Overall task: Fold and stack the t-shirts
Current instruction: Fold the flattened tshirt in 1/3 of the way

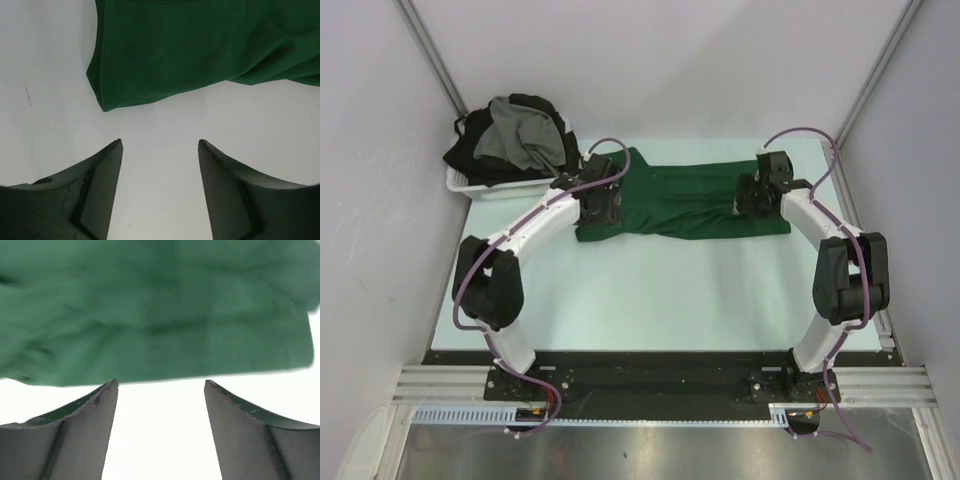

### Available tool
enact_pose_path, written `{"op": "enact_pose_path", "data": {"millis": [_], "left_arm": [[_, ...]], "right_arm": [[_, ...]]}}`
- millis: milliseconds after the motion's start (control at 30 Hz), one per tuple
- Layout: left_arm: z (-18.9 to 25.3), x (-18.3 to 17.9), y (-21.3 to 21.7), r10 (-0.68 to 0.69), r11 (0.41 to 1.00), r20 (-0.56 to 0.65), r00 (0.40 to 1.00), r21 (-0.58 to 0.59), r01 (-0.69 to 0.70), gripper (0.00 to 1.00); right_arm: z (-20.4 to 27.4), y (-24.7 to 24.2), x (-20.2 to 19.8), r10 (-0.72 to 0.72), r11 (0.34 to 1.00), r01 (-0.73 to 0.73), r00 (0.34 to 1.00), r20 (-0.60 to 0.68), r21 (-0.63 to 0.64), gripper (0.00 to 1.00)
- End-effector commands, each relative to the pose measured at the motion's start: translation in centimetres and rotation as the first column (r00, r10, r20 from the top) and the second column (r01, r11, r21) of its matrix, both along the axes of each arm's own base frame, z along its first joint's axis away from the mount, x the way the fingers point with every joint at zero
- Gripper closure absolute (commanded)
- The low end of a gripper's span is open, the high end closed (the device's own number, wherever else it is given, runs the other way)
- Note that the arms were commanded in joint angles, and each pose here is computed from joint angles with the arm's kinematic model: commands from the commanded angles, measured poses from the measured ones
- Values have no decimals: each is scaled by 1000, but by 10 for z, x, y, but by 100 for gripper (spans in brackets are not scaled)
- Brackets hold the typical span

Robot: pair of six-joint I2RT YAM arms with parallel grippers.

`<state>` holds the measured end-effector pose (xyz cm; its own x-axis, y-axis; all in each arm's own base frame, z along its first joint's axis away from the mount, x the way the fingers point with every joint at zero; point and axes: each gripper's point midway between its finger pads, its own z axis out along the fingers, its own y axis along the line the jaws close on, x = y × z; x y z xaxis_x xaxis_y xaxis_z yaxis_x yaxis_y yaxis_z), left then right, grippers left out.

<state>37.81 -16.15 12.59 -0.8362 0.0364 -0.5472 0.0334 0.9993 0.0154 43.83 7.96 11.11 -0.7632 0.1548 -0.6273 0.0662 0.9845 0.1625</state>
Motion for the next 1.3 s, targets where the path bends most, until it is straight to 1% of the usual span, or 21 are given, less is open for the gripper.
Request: {"op": "enact_pose_path", "data": {"millis": [0,33,67,100,133,167,200,467,500,633,800,900,1100,1267], "left_arm": [[8,13,-19,-12,997,54,998,-78,16,38],[8,15,-21,-13,997,58,998,-80,18,49],[7,17,-21,-11,997,62,998,-80,16,55],[5,18,-23,-16,996,59,998,-82,21,64],[5,20,-24,-19,996,62,998,-80,24,87],[5,22,-25,-17,997,62,998,-78,21,99],[-2,23,-25,-17,997,47,999,-70,20,100],[-17,30,-29,-24,998,18,1000,-49,25,100],[-26,30,-28,-22,999,-1,1000,-37,22,100],[-37,31,-21,17,1000,-38,999,14,-16,100],[-44,34,-20,31,999,-51,998,36,-29,100],[-43,39,-15,49,997,-31,998,64,-47,100],[-59,40,0,89,988,-62,994,135,-80,100],[-66,43,9,124,985,-85,989,132,-112,100]], "right_arm": [[6,-15,-7,-36,999,36,999,-7,-19,50],[4,-17,-8,-39,999,39,999,-19,-19,60],[1,-17,-8,-36,999,36,999,-26,-16,68],[-4,-18,-7,-39,999,39,999,-35,-18,85],[-7,-18,-8,-43,999,42,998,-44,-17,93],[-8,-18,-6,-41,999,41,998,-43,-15,96],[-11,-19,-5,-41,999,40,998,-47,-18,100],[-34,-29,0,-60,997,54,994,-87,-63,100],[-36,-32,2,-63,996,57,994,-89,-64,100],[-49,-43,11,-92,991,81,990,-105,-104,100],[-58,-54,23,-117,985,99,986,-121,-143,100],[-61,-58,28,-123,983,106,986,-113,-147,100],[-77,-55,29,-115,987,95,981,-155,-132,100],[-84,-58,26,-117,985,92,977,-177,-145,100]]}}
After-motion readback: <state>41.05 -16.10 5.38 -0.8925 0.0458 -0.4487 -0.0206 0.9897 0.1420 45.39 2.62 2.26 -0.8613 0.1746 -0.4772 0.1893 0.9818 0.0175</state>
